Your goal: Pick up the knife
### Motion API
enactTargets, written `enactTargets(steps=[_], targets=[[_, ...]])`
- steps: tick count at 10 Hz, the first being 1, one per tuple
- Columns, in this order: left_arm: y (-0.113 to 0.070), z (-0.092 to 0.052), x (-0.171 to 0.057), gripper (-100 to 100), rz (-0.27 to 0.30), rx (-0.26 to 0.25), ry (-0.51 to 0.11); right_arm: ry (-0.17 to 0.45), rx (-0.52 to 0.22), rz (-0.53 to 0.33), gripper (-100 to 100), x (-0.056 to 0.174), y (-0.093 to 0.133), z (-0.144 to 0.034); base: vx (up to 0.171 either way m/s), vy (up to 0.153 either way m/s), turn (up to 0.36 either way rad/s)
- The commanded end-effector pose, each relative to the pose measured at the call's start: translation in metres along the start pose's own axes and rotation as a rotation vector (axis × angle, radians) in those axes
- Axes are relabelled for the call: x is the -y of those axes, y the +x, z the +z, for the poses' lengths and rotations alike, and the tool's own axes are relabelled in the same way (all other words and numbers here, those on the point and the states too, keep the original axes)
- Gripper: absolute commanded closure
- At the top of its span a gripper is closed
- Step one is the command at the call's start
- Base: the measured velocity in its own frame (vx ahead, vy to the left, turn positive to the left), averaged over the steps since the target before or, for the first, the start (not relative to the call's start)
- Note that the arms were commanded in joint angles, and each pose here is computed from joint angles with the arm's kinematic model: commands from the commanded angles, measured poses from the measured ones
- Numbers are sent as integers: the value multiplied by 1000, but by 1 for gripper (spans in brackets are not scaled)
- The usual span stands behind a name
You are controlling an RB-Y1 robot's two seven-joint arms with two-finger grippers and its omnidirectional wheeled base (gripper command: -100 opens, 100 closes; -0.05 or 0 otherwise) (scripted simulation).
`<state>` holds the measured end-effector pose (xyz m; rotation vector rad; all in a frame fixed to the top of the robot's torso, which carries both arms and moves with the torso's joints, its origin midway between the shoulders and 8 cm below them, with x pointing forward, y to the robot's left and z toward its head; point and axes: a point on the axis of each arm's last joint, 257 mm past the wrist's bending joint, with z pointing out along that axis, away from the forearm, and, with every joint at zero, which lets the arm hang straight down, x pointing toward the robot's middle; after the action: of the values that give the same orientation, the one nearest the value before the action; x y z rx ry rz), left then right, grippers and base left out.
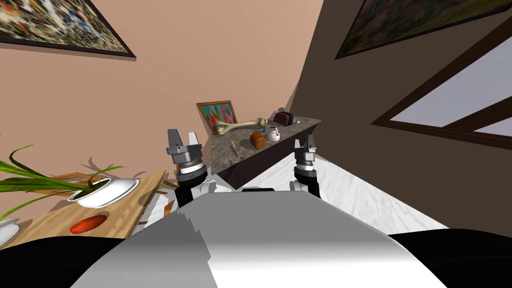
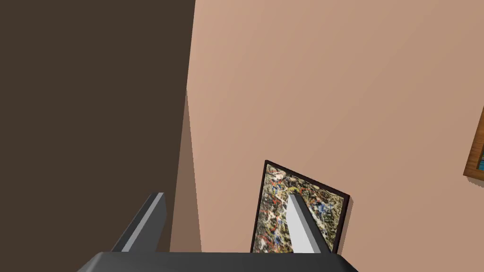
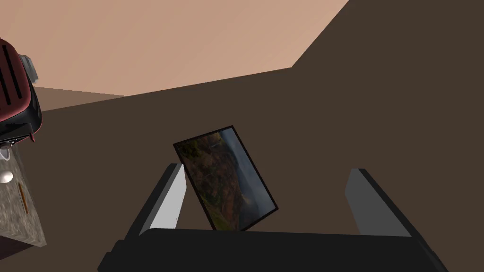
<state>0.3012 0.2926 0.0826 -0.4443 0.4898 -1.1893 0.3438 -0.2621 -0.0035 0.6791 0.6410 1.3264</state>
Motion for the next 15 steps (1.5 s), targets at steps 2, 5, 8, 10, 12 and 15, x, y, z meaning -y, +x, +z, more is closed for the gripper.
enactTargets(steps=[2, 5, 8, 10, 12, 15], targets=[[-2, -6, -18, -100, 11, -41, -72, 0, 0, 0, 0, 0, 0, 0, 14, -3, -148], [-13, -18, -45, -100, 22, -66, -191, 0, 0, 0, 0, 0, 0, 0, 27, 0, -184], [-24, -31, -68, -100, 29, -78, -295, 0, 0, 0, 0, 0, 0, 0, 21, 1, -152], [-31, -39, -82, -100, 32, -84, -364, 0, 0, 0, 0, 0, 0, 0, 22, 2, -128], [-38, -50, -96, -100, 35, -90, -436, 0, 0, 0, 0, 0, 0, 0, 21, 3, -137], [-45, -62, -111, -100, 38, -95, -516, 0, 0, 0, 0, 0, 0, 0, 19, 6, -135]])
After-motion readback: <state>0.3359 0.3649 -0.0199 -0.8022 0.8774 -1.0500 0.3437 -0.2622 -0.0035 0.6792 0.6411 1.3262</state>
